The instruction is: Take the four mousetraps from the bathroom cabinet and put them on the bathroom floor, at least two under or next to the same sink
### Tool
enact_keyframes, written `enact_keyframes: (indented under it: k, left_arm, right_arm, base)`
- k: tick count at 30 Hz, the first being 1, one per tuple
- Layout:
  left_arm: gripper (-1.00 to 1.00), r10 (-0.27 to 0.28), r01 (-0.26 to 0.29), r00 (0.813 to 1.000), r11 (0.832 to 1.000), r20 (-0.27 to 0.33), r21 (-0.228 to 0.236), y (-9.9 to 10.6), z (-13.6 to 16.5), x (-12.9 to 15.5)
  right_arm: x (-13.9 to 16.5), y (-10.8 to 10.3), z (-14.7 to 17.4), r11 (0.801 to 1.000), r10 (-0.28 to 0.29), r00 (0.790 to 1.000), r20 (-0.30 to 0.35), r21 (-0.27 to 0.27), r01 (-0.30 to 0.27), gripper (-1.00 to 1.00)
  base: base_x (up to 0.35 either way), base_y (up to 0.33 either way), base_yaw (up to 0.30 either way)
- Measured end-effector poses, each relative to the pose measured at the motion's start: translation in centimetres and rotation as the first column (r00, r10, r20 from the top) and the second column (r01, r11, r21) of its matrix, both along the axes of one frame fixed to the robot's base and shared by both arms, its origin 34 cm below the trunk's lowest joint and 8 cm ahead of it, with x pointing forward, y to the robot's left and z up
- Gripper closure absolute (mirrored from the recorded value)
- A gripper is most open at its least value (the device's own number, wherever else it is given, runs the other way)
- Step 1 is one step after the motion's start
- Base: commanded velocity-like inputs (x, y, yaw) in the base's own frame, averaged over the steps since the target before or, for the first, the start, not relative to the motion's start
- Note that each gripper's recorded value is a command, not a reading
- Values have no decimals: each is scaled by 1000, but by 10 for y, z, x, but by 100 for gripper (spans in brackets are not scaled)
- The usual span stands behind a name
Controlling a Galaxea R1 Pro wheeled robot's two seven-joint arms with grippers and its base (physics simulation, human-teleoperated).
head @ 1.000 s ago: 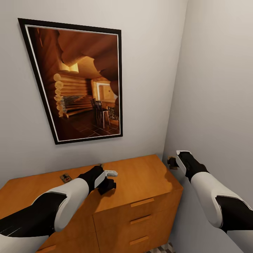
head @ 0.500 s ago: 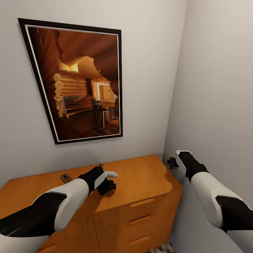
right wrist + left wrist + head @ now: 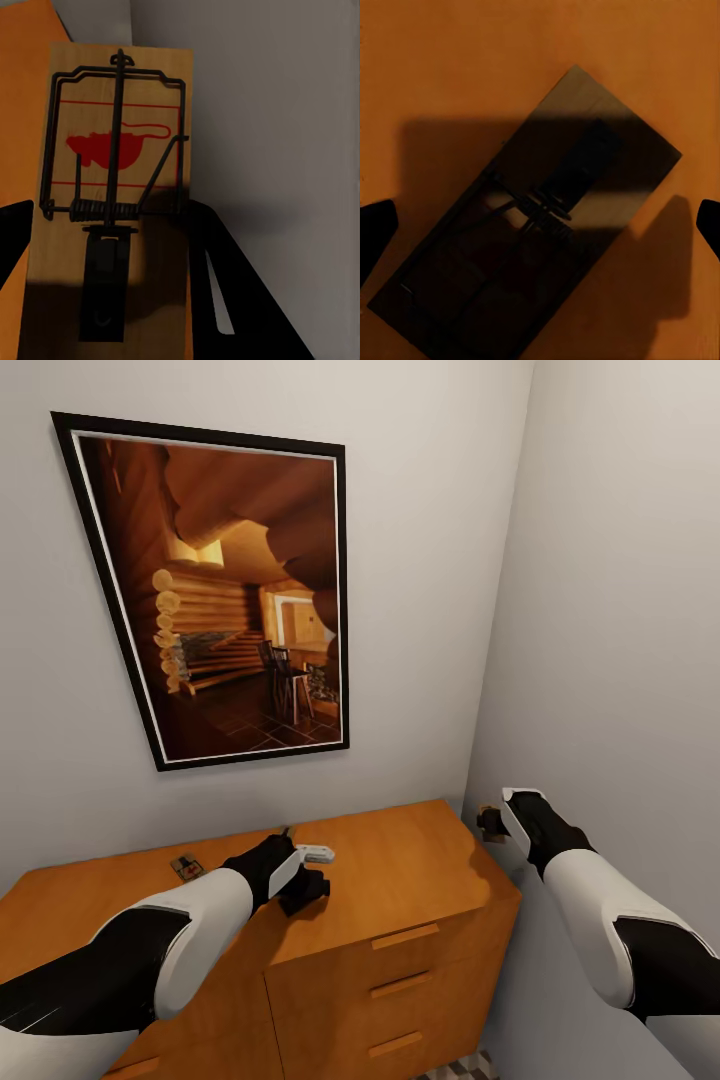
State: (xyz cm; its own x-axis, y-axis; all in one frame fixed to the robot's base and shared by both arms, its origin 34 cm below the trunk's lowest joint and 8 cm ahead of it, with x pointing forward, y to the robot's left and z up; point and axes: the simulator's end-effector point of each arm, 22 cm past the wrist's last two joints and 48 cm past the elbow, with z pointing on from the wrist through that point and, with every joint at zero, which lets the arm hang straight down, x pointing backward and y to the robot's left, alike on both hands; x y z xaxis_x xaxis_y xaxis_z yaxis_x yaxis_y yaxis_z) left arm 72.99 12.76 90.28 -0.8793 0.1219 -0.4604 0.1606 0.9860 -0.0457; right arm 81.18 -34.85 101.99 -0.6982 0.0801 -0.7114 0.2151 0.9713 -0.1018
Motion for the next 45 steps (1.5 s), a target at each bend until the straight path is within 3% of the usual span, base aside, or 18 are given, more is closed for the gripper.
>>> enact_keyframes:
  k: [45]
  left_arm:
    - [-100,-3,3,1000,1000,-9,12,2,-5,-5]
  right_arm:
    - [0,-1,1,1000,0,1000,2,0,0,100]
  base:
    - [0,0,0]
